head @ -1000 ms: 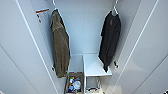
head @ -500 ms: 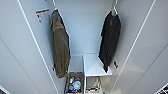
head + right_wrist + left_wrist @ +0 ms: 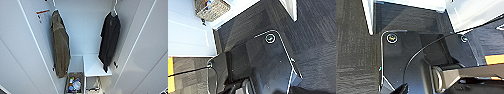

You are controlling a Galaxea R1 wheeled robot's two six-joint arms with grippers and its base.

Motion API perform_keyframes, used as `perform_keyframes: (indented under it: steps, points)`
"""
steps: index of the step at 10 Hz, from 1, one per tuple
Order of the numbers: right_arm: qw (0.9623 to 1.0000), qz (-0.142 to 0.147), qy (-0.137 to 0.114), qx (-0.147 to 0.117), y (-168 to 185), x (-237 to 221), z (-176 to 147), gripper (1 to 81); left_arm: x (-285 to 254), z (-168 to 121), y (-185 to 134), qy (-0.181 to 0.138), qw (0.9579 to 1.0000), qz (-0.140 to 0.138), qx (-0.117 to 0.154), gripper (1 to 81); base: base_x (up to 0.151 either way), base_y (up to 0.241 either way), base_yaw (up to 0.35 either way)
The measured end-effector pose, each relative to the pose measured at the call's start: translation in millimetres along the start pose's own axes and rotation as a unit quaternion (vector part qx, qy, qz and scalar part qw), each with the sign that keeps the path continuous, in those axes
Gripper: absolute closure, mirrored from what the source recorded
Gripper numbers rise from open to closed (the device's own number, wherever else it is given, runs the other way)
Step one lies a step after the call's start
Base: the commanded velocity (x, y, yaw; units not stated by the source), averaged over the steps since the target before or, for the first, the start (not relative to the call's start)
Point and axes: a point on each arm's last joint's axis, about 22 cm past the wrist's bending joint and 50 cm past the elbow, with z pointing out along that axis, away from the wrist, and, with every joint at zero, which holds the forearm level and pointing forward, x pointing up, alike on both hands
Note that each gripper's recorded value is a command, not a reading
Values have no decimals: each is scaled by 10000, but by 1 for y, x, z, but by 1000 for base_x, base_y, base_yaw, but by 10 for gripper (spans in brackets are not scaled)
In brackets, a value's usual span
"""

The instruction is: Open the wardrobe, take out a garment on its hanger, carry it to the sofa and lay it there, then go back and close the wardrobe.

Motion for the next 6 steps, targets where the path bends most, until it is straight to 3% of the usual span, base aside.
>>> perform_keyframes:
  steps: [2,4,6]
  points:
    - [9992,39,-300,-277,6,-45,28,10,-29,26,34,-425,9991,-23,18,10,0,0,0]
    - [9957,45,-645,-656,19,-91,44,10,-53,31,24,-1014,9943,87,322,10,0,0,0]
    - [9927,-87,-762,-934,20,-110,62,10,-50,44,30,-1183,9920,157,424,10,0,0,0]
